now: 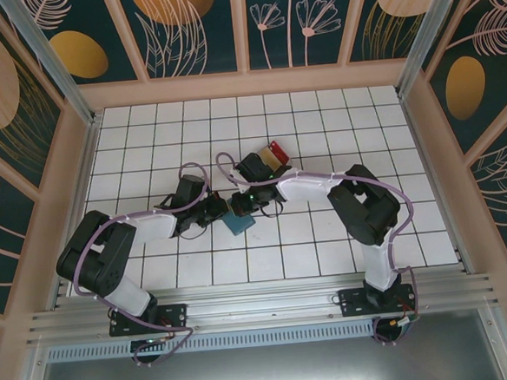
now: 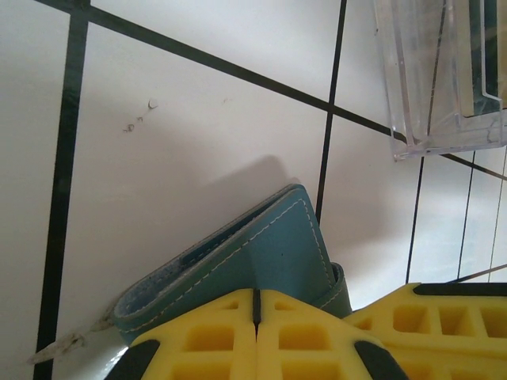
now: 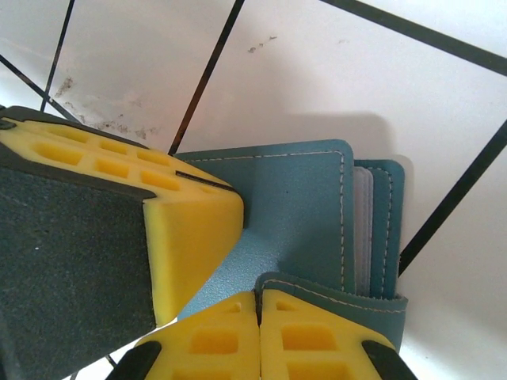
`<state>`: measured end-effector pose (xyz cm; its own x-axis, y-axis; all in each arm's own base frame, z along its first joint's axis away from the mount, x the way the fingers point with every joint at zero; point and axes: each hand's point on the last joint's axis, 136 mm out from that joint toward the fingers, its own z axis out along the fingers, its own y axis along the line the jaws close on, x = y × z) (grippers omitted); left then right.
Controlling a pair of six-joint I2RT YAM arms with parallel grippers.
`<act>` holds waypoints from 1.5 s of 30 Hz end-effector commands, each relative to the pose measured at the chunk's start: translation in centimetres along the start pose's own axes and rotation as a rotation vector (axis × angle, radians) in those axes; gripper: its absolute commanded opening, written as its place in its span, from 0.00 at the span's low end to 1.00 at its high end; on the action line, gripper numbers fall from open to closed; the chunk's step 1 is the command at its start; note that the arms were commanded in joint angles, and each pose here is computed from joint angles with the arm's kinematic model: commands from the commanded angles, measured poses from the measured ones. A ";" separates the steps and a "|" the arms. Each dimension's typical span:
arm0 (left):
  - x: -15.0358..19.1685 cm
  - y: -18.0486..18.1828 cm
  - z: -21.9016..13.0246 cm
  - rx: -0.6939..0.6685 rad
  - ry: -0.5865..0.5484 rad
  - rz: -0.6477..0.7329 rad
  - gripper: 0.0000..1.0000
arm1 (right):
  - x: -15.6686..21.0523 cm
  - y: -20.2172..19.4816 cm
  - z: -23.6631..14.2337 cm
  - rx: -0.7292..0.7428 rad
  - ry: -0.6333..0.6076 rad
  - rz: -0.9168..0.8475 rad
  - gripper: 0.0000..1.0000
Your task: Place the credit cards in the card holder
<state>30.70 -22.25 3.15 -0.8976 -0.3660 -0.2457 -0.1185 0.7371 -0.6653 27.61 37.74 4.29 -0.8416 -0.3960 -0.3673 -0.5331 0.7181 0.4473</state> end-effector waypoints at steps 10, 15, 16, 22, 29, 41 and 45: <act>1.3 2.2 0.9 -0.047 0.026 -0.033 0.01 | 6.4 -3.4 3.4 0.160 0.205 -0.014 0.06; 1.3 2.2 1.1 -0.046 0.028 -0.034 0.01 | 7.1 -3.7 3.9 0.167 0.227 -0.006 0.05; 1.3 2.2 1.0 -0.044 0.027 -0.033 0.01 | 7.2 -3.7 3.9 0.168 0.228 -0.003 0.05; 1.3 2.2 1.0 -0.046 0.026 -0.032 0.01 | 8.6 -4.4 4.5 0.157 0.265 0.025 0.04; 1.8 3.0 0.9 -0.055 0.024 -0.043 0.01 | 11.7 -6.7 4.6 0.162 0.315 0.108 0.04; -0.6 0.3 -1.1 -0.034 -0.053 0.016 0.13 | 4.4 -3.4 1.9 0.125 0.151 0.051 0.09; -2.7 -1.6 -3.0 -0.030 -0.137 0.066 0.25 | 1.6 -2.6 0.1 0.130 0.064 0.031 0.14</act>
<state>30.85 -21.28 4.47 -0.8704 -0.3879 -0.3033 -0.1071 0.7504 -0.6522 27.62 37.67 4.08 -0.8411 -0.4029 -0.3609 -0.5346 0.7207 0.4414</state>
